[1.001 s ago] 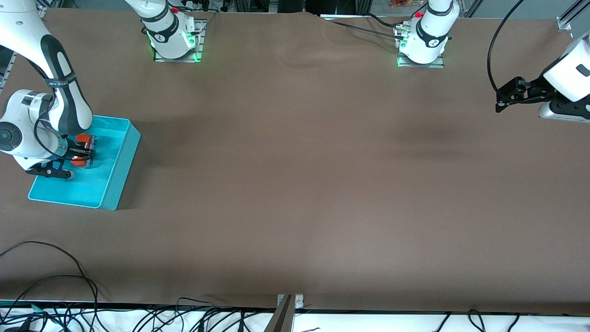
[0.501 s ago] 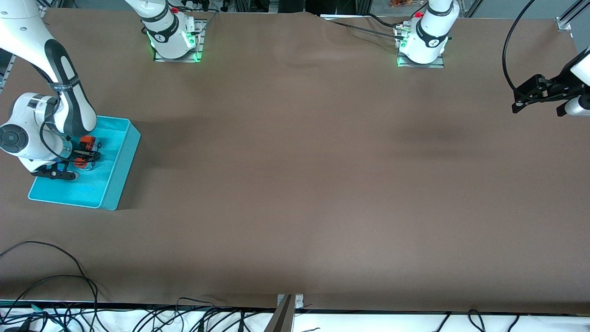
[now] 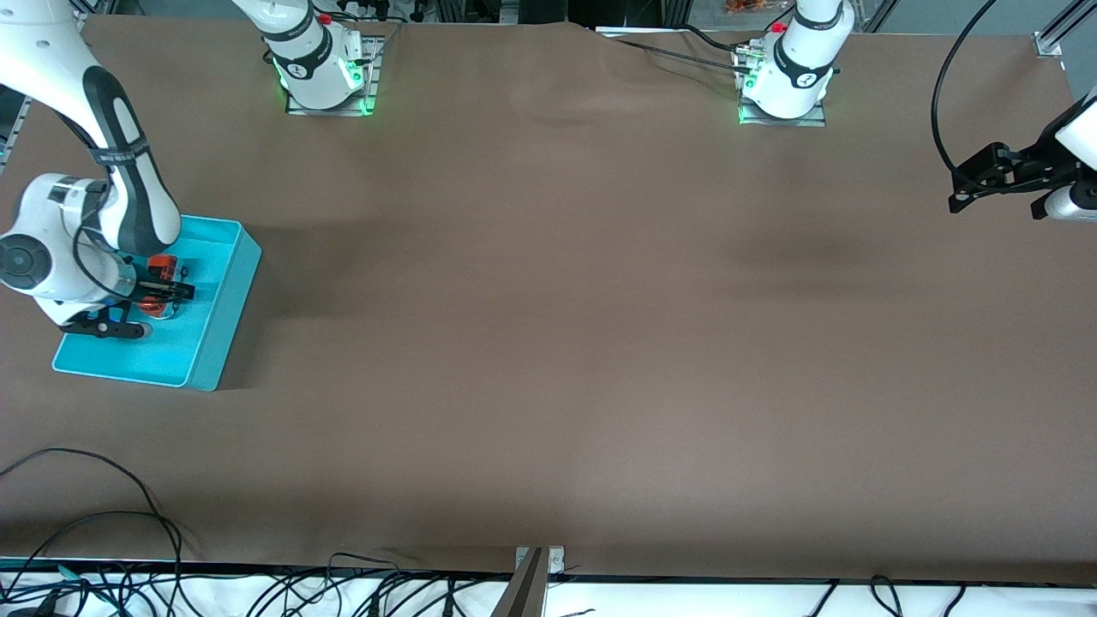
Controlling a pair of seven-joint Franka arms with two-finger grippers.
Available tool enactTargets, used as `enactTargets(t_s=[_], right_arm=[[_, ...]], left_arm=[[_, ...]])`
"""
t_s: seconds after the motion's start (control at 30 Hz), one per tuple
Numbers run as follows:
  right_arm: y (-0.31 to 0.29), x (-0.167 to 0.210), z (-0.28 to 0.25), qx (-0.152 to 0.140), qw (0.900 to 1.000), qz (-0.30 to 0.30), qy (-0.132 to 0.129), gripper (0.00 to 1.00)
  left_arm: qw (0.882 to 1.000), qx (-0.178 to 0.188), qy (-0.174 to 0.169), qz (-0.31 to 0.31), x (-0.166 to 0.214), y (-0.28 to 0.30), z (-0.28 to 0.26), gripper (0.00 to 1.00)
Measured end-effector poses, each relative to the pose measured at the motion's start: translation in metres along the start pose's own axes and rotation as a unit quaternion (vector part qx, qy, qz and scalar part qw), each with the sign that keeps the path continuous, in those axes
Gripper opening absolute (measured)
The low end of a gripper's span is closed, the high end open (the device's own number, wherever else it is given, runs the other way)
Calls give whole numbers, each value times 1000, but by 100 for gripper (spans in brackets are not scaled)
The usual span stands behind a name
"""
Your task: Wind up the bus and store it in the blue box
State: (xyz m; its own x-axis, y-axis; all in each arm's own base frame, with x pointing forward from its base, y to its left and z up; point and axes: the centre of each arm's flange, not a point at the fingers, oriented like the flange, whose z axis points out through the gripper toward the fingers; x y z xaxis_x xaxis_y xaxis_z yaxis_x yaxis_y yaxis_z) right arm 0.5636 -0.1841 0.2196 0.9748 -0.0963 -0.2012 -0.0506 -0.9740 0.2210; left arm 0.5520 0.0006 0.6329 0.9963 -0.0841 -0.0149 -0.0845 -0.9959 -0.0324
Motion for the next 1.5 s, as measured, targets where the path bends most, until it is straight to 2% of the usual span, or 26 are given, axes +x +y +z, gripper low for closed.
enactTargets(t_s=[0.27,0.57,0.83,0.97,1.23,1.37,1.5], right_arm=[[5,-6,-70,-4,1000,3,-4,100],[-4,-18,-129,-1,1000,0,9,100],[-5,-45,-194,57,998,31,24,100],[-5,-63,-230,83,996,39,21,100],[-19,-83,-307,116,993,25,18,100],[-31,-88,-332,121,992,11,15,100],[-48,-91,-352,140,990,19,18,100]], left_arm=[[1000,0,-2,1,1,1,2,100],[1000,0,-2,1,2,1,2,100],[1000,0,-1,1,2,1,1,100],[1000,0,-1,1,2,1,1,100],[1000,0,-1,1,2,1,1,100],[1000,0,-1,1,2,1,1,100],[1000,0,-1,1,2,1,1,100]])
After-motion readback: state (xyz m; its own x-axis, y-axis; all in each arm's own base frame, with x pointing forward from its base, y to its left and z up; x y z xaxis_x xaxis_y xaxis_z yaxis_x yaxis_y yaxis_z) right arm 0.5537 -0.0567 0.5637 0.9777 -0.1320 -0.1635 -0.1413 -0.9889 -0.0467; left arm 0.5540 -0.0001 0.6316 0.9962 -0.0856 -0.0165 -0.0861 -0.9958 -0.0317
